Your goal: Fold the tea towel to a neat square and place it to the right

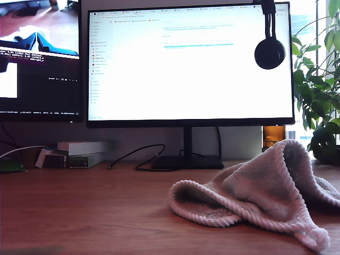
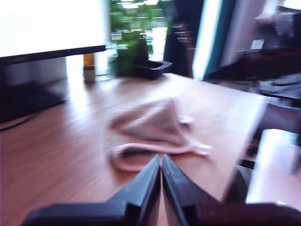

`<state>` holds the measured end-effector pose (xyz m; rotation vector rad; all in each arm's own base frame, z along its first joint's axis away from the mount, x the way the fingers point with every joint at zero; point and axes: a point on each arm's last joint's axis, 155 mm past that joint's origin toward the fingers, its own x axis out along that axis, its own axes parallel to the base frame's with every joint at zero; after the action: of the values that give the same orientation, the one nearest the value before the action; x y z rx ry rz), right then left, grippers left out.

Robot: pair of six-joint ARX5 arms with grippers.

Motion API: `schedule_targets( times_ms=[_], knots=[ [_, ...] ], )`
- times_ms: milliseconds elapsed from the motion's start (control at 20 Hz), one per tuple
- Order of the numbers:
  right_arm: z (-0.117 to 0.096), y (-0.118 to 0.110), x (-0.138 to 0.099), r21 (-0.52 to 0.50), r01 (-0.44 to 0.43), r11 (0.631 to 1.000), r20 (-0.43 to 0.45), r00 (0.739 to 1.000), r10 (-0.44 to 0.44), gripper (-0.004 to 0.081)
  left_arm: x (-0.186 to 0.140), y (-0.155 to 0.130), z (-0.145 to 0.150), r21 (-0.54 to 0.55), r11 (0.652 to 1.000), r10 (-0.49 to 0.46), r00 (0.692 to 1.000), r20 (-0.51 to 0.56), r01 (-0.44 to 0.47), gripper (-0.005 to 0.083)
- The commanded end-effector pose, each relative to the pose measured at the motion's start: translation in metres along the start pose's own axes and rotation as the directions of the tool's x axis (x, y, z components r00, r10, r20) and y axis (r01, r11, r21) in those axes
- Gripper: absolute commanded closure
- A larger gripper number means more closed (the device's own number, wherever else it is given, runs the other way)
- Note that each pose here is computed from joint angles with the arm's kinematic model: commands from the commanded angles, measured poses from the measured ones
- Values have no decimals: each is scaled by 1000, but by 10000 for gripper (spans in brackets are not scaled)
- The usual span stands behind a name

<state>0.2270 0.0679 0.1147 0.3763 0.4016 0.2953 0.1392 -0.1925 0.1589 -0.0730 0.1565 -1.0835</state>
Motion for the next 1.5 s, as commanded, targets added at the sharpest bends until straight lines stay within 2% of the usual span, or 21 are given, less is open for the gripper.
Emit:
schedule_targets(
  times_ms=[0, 200, 350, 450, 550, 650, 700, 750, 800, 850, 900, 950, 1150, 1250, 1450],
  knots=[
    [-13, 3, 5, 0, -20, 1000, -49, 999, 20, 783, 5, -5, -6, 15, 1000, -22, 1000, -16, 22, 793],
    [-28, 20, 10, -21, -86, 996, -128, 988, 82, 783, 18, -18, -13, 72, 995, -68, 996, -57, 72, 793],
    [-34, 34, 11, -107, -142, 984, -185, 975, 121, 783, 32, -33, -10, 156, 978, -129, 990, -62, 137, 793],
    [-28, 45, 12, -159, -180, 971, -200, 969, 147, 782, 42, -38, -16, 217, 963, -138, 984, -111, 159, 792],
    [-18, 56, 11, -267, -218, 939, -221, 962, 161, 772, 53, -46, -21, 250, 946, -171, 972, -159, 207, 792],
    [-14, 59, 11, -384, -238, 892, -274, 952, 136, 749, 66, -53, -23, 283, 927, -198, 961, -191, 247, 792],
    [-14, 58, 12, -468, -256, 846, -305, 945, 117, 728, 73, -55, -24, 305, 914, -208, 955, -210, 267, 792],
    [-16, 57, 13, -573, -285, 768, -340, 936, 94, 661, 79, -57, -25, 319, 905, -214, 949, -230, 281, 792],
    [-20, 56, 13, -657, -325, 680, -376, 923, 78, 560, 85, -57, -26, 327, 899, -217, 945, -245, 291, 788],
    [-27, 54, 14, -712, -363, 601, -413, 909, 60, 457, 91, -56, -27, 335, 894, -216, 941, -261, 298, 785],
    [-33, 50, 16, -749, -388, 537, -437, 898, 39, 394, 96, -55, -28, 343, 889, -214, 937, -275, 304, 785],
    [-39, 48, 18, -765, -409, 498, -458, 889, 27, 371, 100, -54, -29, 352, 884, -213, 934, -286, 309, 785],
    [-51, 29, 35, -771, -412, 486, -500, 864, -60, 364, 111, -53, -30, 356, 879, -211, 928, -308, 318, 785],
    [-60, 24, 42, -760, -429, 488, -529, 845, -80, 364, 113, -53, -29, 358, 878, -212, 929, -304, 317, 785],
    [-69, 19, 61, -752, -439, 492, -545, 834, -89, 365, 119, -53, -28, 366, 876, -216, 934, -286, 315, 783]
  ],
)
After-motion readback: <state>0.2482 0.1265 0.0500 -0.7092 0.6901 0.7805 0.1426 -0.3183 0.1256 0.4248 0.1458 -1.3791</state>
